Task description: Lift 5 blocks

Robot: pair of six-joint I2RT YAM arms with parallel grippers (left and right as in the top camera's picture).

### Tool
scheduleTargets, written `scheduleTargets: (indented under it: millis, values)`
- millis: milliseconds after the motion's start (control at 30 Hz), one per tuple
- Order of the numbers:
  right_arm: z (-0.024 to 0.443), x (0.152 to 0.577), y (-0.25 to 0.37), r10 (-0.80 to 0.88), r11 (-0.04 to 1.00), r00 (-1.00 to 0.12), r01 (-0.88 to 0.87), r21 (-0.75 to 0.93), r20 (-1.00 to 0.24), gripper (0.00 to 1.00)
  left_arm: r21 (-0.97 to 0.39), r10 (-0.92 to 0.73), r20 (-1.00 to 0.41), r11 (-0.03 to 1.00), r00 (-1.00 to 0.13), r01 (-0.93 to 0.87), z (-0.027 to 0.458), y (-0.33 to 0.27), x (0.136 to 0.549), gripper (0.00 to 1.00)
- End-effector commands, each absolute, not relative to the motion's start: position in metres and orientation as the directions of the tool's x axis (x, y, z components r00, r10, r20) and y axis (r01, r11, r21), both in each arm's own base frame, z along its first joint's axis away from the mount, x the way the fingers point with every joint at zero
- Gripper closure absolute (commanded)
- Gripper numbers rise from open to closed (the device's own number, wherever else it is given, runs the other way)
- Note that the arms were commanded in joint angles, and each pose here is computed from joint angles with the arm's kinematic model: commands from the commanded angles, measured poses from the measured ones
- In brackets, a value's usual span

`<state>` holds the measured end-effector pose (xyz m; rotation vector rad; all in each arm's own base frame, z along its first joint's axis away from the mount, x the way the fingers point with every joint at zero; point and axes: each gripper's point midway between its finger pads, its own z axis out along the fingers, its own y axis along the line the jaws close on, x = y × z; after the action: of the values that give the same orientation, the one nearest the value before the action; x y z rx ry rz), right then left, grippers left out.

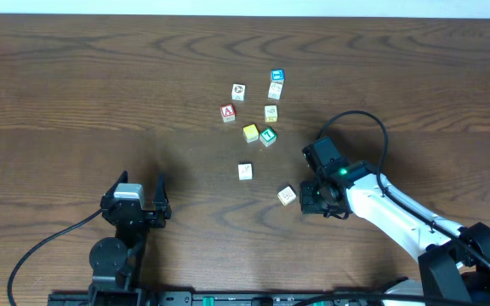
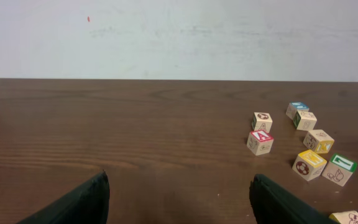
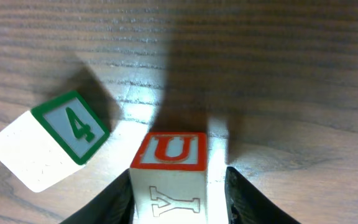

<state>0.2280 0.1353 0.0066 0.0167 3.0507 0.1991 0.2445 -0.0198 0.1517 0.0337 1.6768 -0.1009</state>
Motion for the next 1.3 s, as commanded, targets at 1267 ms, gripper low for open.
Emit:
scheduleTargets:
  millis: [1267]
  values:
    - [0.01, 0.223, 0.169, 0.091, 0.98, -0.992, 0.073, 0.184, -0.089, 0.67, -0.055, -0.04, -0.986, 0.994, -0.16, 0.091, 0.136, -0.022, 0.243, 0.27]
